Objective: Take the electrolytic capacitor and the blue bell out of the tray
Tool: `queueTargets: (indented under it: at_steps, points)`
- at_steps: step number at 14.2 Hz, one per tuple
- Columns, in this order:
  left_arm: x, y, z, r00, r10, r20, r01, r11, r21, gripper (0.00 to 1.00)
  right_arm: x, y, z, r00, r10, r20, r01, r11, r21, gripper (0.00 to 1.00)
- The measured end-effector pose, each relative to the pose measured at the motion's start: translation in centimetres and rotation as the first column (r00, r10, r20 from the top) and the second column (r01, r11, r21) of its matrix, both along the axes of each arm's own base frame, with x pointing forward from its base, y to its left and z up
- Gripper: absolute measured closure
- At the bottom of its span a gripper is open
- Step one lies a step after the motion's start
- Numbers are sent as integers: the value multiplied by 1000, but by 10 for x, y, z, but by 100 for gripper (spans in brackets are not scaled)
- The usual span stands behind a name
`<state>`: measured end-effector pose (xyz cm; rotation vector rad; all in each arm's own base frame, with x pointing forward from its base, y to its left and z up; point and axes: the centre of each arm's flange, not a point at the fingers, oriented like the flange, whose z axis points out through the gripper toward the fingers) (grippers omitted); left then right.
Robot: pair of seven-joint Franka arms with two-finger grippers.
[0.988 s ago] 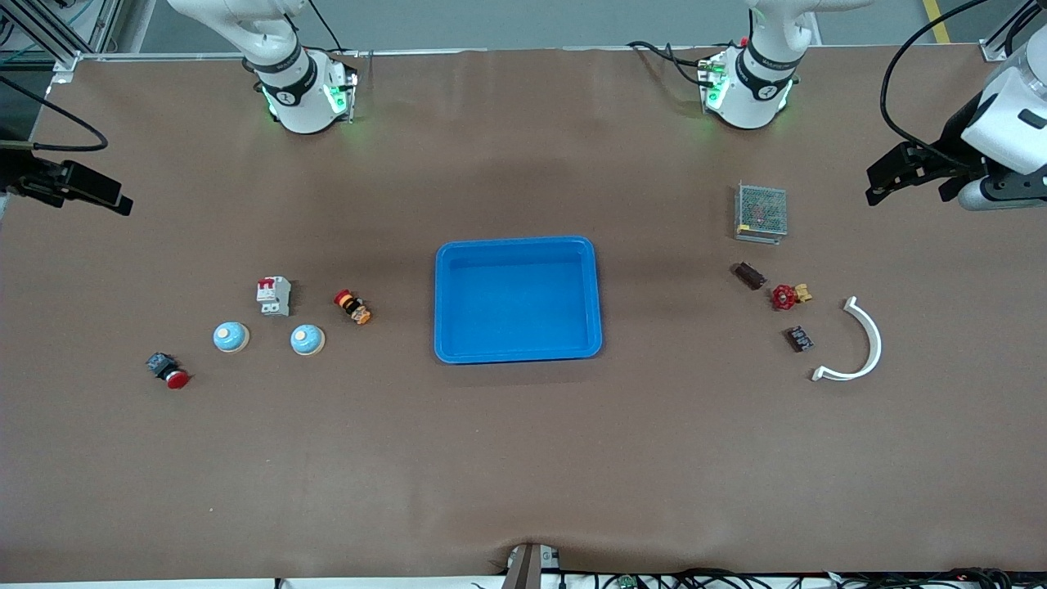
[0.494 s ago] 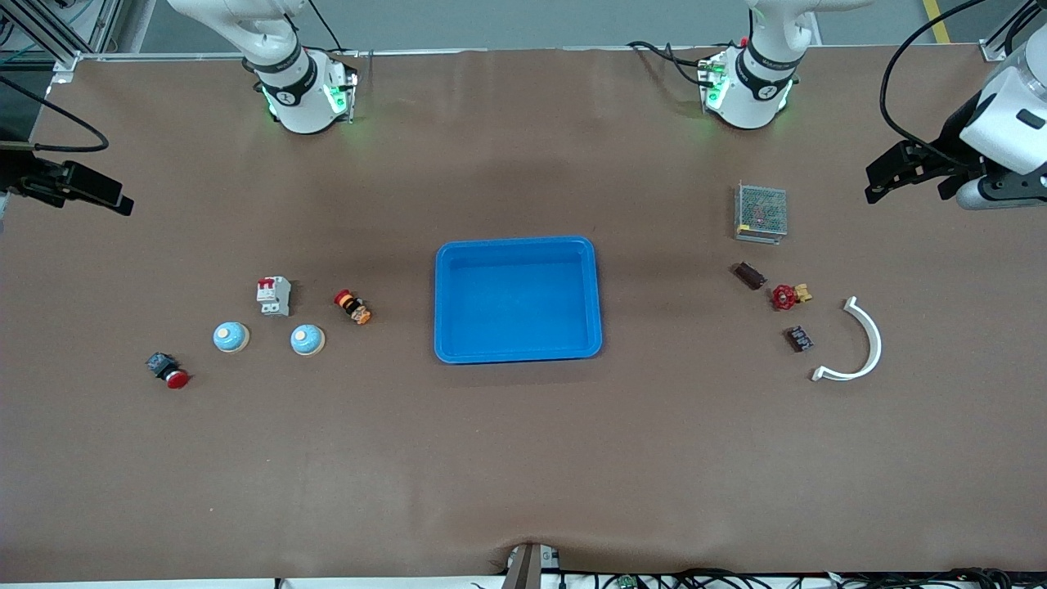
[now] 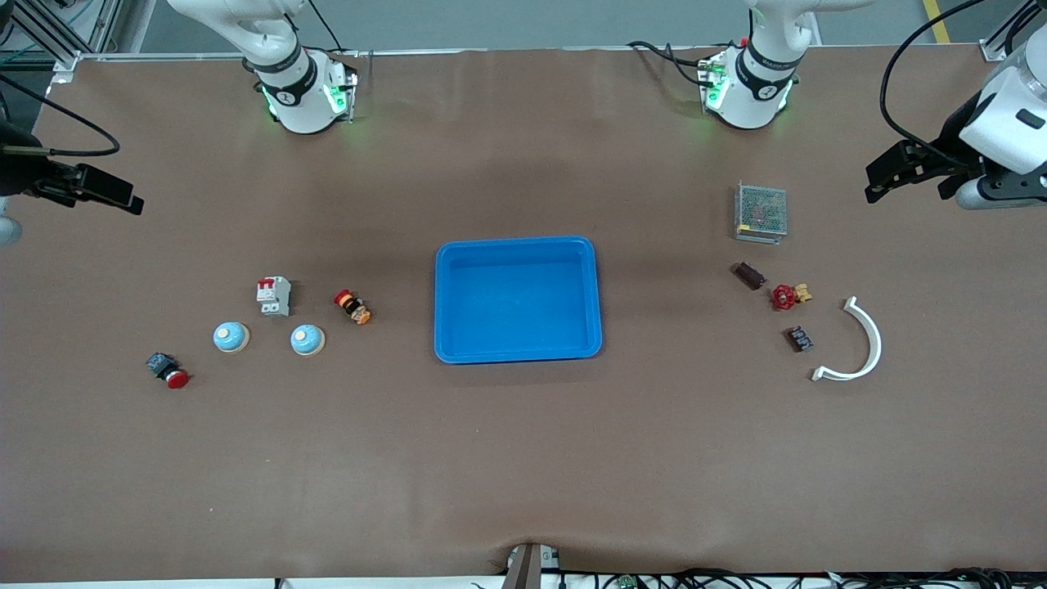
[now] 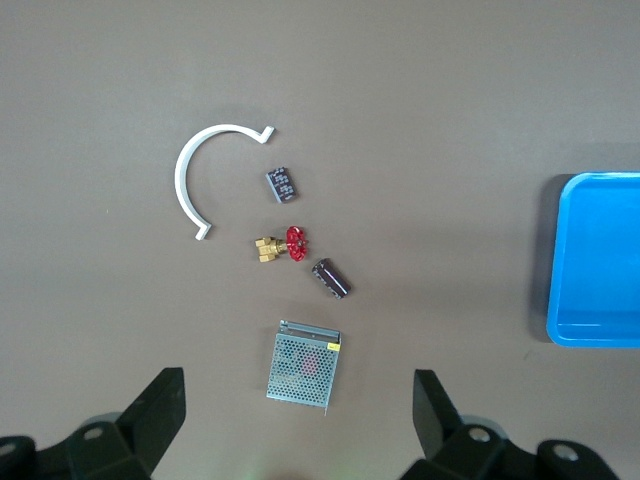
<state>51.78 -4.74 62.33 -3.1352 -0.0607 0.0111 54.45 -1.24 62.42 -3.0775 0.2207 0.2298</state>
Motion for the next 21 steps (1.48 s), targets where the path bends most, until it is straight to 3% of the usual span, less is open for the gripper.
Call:
queueTargets:
  at_steps: [11,21]
  points:
    - [1,0,-1,1000,0,-3,0,1000,0,0,6,0,4,996,69,55,-69,998,-2,0]
    - [1,0,-1,1000,0,-4,0,1000,0,0,6,0,-1,996,78,45,-78,997,-3,0]
